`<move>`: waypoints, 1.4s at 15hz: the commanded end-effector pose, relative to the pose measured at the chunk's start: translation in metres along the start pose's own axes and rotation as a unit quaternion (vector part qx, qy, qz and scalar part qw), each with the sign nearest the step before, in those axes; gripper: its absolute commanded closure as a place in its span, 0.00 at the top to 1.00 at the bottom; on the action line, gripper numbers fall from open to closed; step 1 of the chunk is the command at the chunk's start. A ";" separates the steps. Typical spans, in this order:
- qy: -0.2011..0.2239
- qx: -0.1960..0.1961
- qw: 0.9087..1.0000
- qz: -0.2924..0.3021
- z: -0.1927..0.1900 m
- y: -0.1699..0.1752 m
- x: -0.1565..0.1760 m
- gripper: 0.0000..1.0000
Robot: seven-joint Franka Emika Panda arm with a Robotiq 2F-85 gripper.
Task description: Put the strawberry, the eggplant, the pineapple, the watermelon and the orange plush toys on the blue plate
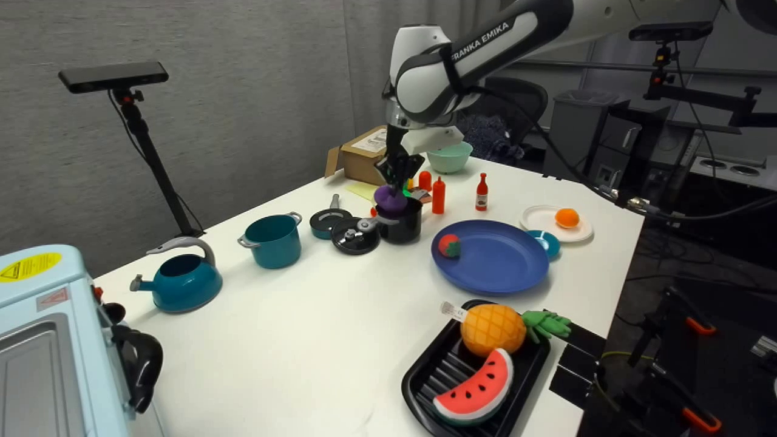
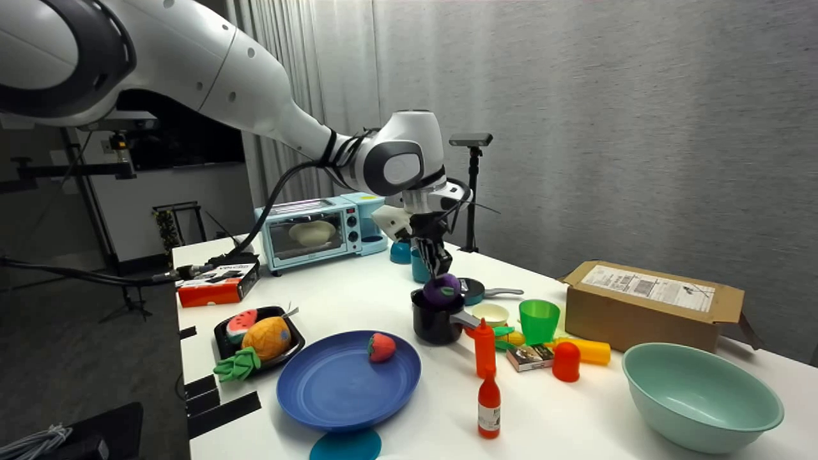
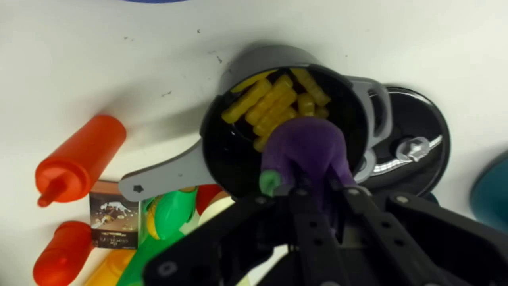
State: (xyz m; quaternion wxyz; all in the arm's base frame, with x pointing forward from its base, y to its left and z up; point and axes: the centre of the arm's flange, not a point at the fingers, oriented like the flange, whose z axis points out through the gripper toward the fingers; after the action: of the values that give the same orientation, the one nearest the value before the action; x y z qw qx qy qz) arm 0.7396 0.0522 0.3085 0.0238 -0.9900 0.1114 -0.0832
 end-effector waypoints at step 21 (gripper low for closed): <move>-0.058 -0.065 0.989 -0.122 -0.049 0.094 -0.160 0.38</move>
State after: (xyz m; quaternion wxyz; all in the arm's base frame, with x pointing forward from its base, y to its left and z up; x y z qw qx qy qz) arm 0.5731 -0.0002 0.3248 -0.0375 -0.9989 -0.0265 -0.0121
